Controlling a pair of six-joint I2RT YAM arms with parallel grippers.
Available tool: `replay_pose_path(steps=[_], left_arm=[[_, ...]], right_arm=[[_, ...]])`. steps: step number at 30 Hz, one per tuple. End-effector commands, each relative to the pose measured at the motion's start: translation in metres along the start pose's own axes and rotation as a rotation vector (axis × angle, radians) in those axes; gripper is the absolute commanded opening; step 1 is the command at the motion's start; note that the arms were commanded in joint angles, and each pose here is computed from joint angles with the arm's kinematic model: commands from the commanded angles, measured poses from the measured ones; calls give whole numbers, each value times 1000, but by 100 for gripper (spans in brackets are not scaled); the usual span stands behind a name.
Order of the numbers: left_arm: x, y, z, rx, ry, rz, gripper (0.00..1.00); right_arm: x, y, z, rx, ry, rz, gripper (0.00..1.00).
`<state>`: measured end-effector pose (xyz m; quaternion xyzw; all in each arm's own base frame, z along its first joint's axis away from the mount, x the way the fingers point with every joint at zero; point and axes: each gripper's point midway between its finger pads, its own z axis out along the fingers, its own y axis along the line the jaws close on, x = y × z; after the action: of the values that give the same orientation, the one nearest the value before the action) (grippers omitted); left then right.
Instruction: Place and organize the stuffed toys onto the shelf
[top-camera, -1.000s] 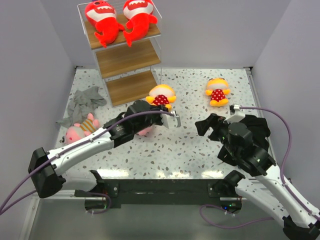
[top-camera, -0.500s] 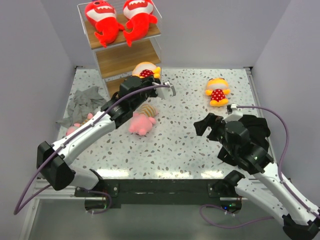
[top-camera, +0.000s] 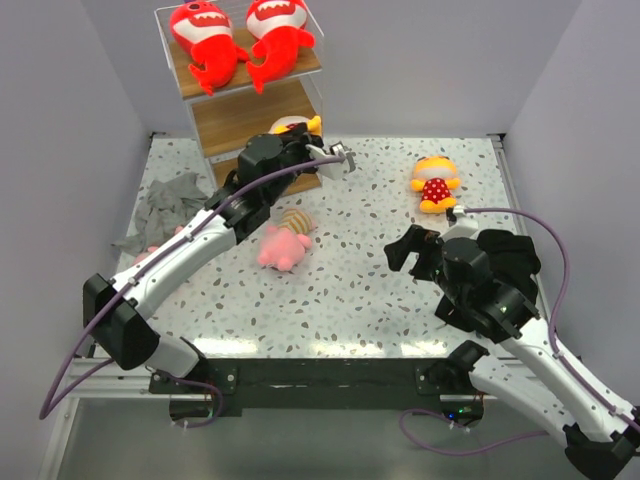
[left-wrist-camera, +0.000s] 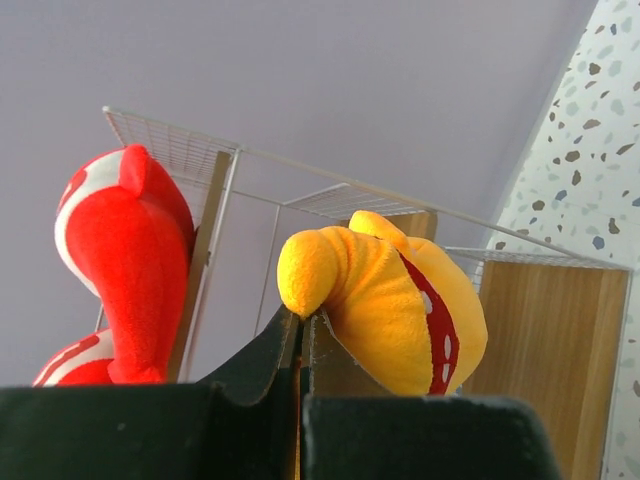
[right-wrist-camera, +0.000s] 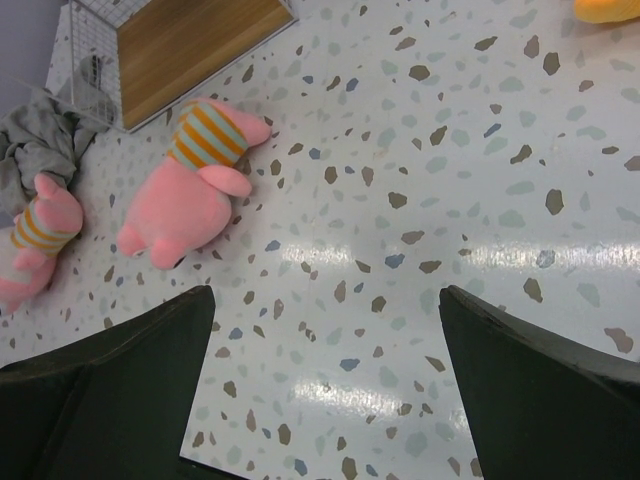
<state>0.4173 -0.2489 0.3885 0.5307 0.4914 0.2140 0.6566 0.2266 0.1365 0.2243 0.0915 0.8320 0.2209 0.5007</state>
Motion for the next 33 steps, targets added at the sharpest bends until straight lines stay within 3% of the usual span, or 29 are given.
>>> replay_pose_path(steps=[1,16,23,28,33], left_arm=[[-21,60,-10,-156,-57,27,0],[-28,79,-8,-195,-65,105,0],[-12,58,0,-173,-12,154,0],[-2,43,11,-148,-45,125,0],[34,23,33,-119,-29,98,0]], right_arm=[[-18,11,-2,-36,-54,7,98],[-15,9,-2,-36,-54,15,99],[-8,9,4,-34,-35,7,99],[-7,9,8,-30,-35,5,99],[-3,8,10,-26,-22,-6,99]])
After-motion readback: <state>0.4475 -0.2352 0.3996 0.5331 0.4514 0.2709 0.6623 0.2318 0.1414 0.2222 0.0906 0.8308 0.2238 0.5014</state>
